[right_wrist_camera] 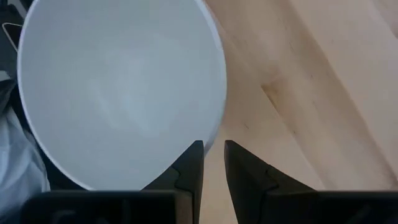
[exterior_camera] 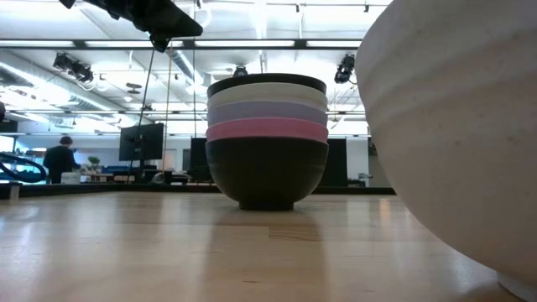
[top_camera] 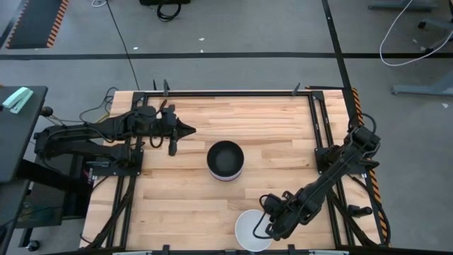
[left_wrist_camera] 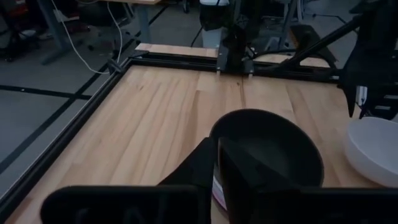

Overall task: Nest bowls inside each other
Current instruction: Stack the white bowl on top of the black bowl

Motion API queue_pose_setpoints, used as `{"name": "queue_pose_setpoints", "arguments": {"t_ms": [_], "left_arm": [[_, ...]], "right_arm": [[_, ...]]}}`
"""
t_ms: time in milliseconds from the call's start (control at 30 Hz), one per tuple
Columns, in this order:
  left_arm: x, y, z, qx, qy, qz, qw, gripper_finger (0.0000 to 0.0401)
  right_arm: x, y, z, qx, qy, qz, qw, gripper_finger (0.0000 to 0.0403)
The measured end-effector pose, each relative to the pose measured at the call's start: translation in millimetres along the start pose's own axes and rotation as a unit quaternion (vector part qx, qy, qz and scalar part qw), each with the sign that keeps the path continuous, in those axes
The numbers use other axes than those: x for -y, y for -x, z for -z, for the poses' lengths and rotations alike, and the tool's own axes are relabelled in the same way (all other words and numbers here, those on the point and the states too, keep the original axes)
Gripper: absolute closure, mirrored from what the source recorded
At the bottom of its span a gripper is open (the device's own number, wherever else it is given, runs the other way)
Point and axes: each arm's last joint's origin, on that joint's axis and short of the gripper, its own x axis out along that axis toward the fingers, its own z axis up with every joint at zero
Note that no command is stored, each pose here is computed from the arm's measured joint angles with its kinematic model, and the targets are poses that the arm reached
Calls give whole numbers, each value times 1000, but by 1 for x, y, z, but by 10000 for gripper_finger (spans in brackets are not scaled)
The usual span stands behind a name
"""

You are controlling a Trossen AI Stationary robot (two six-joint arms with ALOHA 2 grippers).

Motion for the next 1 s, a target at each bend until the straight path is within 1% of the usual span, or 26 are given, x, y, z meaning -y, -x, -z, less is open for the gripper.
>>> {"name": "queue_pose_setpoints", "arguments": {"t_ms": [267, 467, 700, 1000], "left_arm": [[0, 0, 1, -6, 0, -1, 1000, 360], [0, 0, 2, -12, 3, -1, 1000, 367], [0, 0, 3, -14, 4, -1, 1000, 373], [0, 0, 3, -14, 11, -1, 1000, 361]], "right_arm": [[0, -2, 0, -1, -6, 5, 1000, 329], [0, -6, 1, -3, -6, 8, 1000, 330], [-3, -6, 1, -1, 4, -6, 1000, 330], [-7, -6, 0, 4, 14, -26, 1000, 330]]}}
